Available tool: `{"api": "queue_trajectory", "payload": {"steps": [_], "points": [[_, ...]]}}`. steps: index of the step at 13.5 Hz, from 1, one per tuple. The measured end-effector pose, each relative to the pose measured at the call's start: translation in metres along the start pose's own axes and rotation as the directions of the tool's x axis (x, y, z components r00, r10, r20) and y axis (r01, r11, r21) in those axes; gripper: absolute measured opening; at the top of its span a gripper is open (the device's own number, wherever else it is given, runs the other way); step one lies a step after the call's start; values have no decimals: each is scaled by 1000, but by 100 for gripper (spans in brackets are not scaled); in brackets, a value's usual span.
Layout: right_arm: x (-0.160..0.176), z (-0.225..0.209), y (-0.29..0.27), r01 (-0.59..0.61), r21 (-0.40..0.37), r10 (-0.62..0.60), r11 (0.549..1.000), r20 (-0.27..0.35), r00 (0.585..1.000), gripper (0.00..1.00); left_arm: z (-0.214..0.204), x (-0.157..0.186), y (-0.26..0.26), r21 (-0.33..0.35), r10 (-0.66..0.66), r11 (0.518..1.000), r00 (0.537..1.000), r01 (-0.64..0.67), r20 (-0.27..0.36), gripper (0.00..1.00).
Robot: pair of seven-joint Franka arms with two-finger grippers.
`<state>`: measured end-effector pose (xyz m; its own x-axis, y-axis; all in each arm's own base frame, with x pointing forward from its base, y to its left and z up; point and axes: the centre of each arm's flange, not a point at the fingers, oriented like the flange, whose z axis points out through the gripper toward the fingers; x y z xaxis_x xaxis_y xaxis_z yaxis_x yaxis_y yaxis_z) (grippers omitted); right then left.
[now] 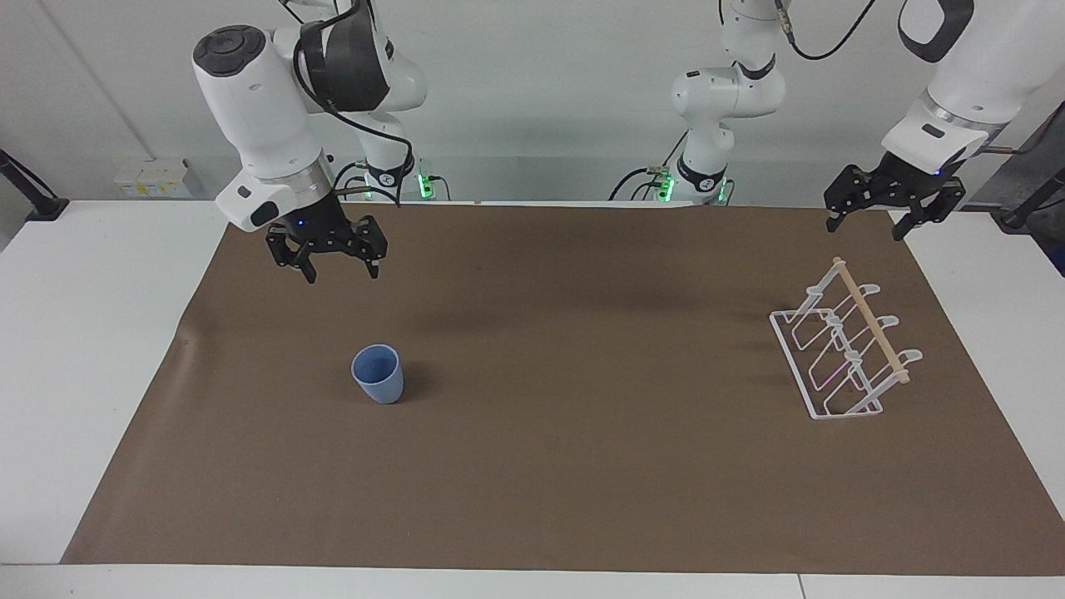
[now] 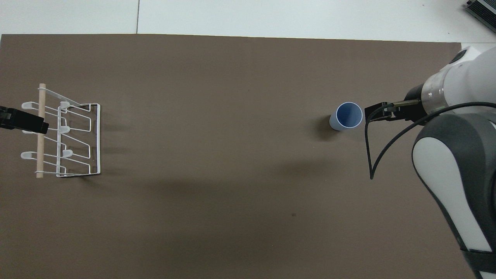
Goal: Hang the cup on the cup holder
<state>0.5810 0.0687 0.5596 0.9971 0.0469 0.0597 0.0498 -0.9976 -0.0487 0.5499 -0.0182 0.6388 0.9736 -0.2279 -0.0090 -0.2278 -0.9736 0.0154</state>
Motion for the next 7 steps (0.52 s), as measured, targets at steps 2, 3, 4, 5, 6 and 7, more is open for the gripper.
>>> {"api": "queue_trajectory", "payload": {"steps": [2, 3, 4, 5, 6, 7], "points": [[0, 1, 0, -1, 0, 1, 1000, 2, 1000, 100, 0, 0, -2, 0, -4, 1000, 1000, 4, 0, 100], [0, 2, 0, -1, 0, 1, 1000, 3, 1000, 100, 0, -1, -4, 0, -8, 1000, 1000, 8, 0, 100], [-1, 2, 0, -1, 0, 1, 1000, 5, 1000, 100, 0, -1, -6, 1, -10, 1000, 1000, 10, 1, 100], [-1, 3, 0, -1, 0, 1, 1000, 6, 1000, 100, 0, -1, -6, 3, -12, 1000, 1000, 12, 1, 100], [-1, 3, 0, -1, 0, 1, 1000, 6, 1000, 100, 0, -1, -7, 6, -12, 1000, 1000, 12, 2, 100], [-1, 3, 1, -2, 0, 2, 1000, 6, 1000, 100, 1, -1, -7, 7, -12, 1000, 1000, 12, 3, 100]]}}
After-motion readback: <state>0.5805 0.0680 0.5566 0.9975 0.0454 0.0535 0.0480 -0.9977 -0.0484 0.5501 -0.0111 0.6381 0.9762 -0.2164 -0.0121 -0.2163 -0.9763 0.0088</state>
